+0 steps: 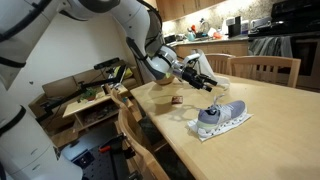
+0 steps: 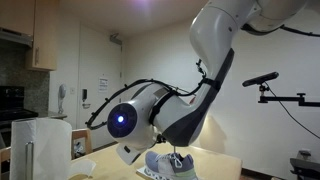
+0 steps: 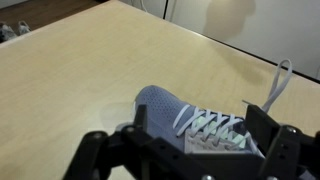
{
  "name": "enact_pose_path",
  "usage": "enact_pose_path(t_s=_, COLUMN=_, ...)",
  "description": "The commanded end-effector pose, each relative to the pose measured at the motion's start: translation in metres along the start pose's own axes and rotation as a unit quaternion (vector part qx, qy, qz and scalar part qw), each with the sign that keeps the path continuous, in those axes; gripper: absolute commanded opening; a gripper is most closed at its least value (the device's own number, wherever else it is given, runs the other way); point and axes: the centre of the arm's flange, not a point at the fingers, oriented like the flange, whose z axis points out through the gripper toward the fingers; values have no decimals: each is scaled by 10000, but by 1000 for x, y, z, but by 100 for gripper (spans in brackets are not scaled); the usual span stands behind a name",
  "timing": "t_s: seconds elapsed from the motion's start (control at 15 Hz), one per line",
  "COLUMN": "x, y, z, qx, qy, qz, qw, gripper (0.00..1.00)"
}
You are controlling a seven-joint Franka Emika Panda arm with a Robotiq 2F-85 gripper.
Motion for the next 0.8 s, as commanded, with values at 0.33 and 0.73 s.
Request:
enact_pose_path(t_s=0.33, x=24, y=-42, z=4, qx=123, qy=395, qz=-613, qw=9973, gripper=100)
enact_pose_path(t_s=0.73, x=26, y=-47, z=14, qx=16, qy=580, qz=-524, qw=9969, gripper=100)
